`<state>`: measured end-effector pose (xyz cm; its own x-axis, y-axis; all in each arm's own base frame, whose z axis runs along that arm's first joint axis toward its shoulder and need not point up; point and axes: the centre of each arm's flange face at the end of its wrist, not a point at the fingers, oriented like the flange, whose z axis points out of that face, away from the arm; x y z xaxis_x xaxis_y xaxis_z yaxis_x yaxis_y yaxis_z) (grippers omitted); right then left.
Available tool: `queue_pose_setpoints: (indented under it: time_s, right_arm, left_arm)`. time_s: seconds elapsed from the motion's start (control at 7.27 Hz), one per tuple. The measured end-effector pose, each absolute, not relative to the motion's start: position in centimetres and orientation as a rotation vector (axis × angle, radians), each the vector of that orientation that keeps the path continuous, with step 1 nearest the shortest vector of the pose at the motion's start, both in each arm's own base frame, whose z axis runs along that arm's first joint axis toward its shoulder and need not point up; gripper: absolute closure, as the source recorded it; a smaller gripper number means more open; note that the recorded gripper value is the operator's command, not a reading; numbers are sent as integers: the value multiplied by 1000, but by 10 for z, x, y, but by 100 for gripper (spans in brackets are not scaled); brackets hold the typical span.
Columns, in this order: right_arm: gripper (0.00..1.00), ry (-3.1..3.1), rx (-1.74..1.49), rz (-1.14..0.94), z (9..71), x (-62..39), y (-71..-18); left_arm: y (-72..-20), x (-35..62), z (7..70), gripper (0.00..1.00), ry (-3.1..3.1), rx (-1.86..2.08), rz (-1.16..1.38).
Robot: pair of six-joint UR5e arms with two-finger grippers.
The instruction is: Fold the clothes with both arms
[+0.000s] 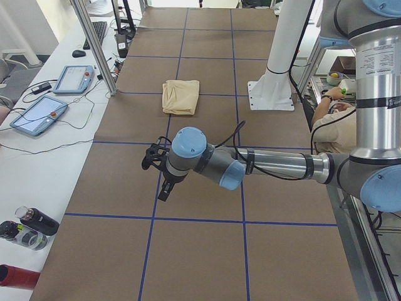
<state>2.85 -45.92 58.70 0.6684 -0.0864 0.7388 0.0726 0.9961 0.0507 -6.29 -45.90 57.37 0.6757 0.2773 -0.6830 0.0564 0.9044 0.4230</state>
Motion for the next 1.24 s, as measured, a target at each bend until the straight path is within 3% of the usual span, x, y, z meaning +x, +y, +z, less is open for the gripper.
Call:
queue_pose_setpoints:
  time_s: [1.24]
  right_arm:
    - [0, -836, 26, -91, 582, 28, -464]
  left_arm:
    - [-461, -62, 571, 0, 827, 441, 133]
